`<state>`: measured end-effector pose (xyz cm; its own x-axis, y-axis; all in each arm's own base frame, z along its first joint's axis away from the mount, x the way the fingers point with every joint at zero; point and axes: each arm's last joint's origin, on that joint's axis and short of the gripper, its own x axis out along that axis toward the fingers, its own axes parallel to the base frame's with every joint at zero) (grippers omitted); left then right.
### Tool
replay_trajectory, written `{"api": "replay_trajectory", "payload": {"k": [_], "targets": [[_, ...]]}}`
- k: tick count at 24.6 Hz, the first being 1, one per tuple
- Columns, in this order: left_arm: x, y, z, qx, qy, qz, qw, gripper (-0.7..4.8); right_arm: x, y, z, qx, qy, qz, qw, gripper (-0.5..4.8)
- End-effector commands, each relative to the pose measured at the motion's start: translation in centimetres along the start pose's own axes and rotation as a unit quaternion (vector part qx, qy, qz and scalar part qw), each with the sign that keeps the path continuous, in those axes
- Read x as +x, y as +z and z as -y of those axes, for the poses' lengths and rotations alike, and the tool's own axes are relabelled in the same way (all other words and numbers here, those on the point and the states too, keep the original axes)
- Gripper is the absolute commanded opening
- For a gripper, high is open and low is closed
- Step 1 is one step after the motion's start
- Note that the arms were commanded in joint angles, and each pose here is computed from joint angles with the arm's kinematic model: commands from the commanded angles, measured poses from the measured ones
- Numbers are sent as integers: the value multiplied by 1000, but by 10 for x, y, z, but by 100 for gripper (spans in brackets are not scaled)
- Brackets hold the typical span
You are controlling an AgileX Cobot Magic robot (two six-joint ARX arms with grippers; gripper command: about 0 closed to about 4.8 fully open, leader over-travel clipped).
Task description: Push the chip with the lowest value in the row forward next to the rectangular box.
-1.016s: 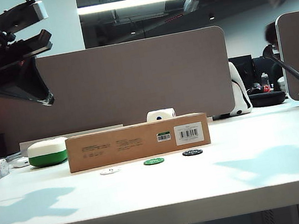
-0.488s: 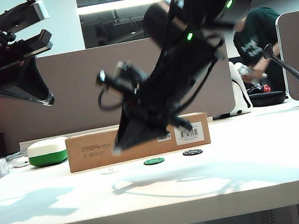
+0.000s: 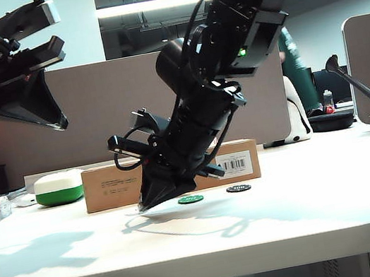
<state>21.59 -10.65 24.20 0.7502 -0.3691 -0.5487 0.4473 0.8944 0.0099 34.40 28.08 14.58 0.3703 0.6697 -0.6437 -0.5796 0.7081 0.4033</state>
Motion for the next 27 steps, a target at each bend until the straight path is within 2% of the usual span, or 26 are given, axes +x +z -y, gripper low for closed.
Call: {"api": "replay_trajectory", "payload": {"k": [1,6,12,18,27], "targets": [[-2,4,0,4,-1,10,1000,-5,-1,2,-1,-7,-5,5,1000,-3],[-2,4,0,4,-1,10,1000,-5,0,1,-1,-5,-3,-1,1000,-3],[-2,4,0,4,-1,10,1000,-5,3,-5,-12,-11,9,-19,1000,-3],[-9,7,0,4,-1,25,1000,-5,4,-6,-13,-31,-38,-9,999,-3],[-11,7,0,4,-1,29,1000,-5,15,-7,-10,-37,-41,-16,998,-3]]}}
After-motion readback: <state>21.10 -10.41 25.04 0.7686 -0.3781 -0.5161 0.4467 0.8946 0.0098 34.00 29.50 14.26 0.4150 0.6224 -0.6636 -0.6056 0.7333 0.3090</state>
